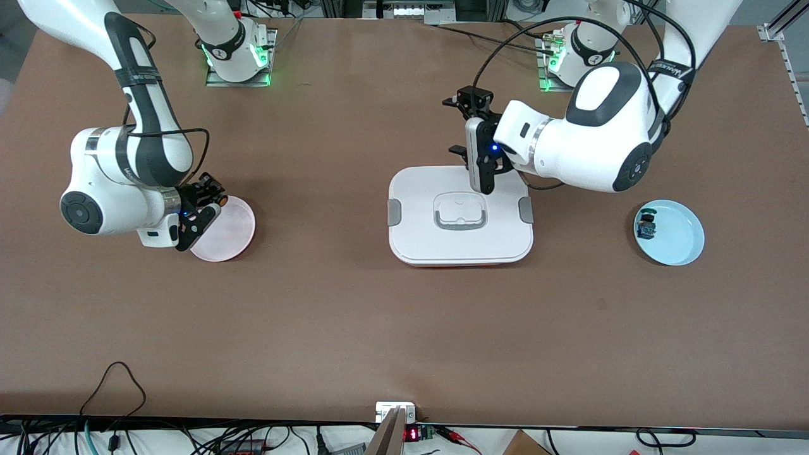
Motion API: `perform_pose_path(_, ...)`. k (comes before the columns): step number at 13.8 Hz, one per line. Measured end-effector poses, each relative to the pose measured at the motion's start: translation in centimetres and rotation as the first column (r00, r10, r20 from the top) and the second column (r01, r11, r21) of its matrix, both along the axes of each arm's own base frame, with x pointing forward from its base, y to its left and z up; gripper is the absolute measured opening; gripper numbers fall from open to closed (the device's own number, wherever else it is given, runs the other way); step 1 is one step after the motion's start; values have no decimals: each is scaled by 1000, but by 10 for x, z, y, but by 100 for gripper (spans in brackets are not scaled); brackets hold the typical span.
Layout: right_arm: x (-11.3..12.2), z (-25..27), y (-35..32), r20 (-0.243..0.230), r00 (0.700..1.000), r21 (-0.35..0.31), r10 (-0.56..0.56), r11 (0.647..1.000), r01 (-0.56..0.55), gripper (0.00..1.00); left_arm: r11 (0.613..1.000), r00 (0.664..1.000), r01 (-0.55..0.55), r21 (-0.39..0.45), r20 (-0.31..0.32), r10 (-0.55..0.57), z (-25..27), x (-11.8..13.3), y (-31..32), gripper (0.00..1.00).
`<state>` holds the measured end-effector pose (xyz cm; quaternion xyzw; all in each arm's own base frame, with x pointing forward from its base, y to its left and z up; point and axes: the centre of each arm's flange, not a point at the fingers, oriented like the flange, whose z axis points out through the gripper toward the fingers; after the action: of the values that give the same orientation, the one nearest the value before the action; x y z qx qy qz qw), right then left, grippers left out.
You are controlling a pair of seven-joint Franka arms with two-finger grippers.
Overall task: Transfer orange switch to right arm and place
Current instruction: 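Lower the switch onto the white plate while the left gripper withdraws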
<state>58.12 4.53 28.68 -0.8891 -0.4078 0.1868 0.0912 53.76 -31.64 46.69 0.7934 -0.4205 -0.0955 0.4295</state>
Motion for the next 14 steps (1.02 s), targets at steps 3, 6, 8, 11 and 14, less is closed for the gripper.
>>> perform_pose_path(3,4,-13,-2,98,979,-44,178,984,-174,41,959,999,-50,280,5,51,23,8,22,100)
perform_pose_path(6,1,-29,0,167,939,-26,300,954,-300,41,874,996,-82,479,70,55,22,13,43,100)
perform_pose_path(8,-3,-41,1,221,901,-18,372,926,-378,41,821,992,-115,559,111,64,21,18,53,100)
perform_pose_path(11,-15,-62,1,269,858,-18,437,893,-449,41,721,985,-147,677,170,42,19,24,73,100)
perform_pose_path(14,-27,-78,0,317,810,-26,493,858,-512,41,659,978,-175,732,209,27,23,33,94,100)
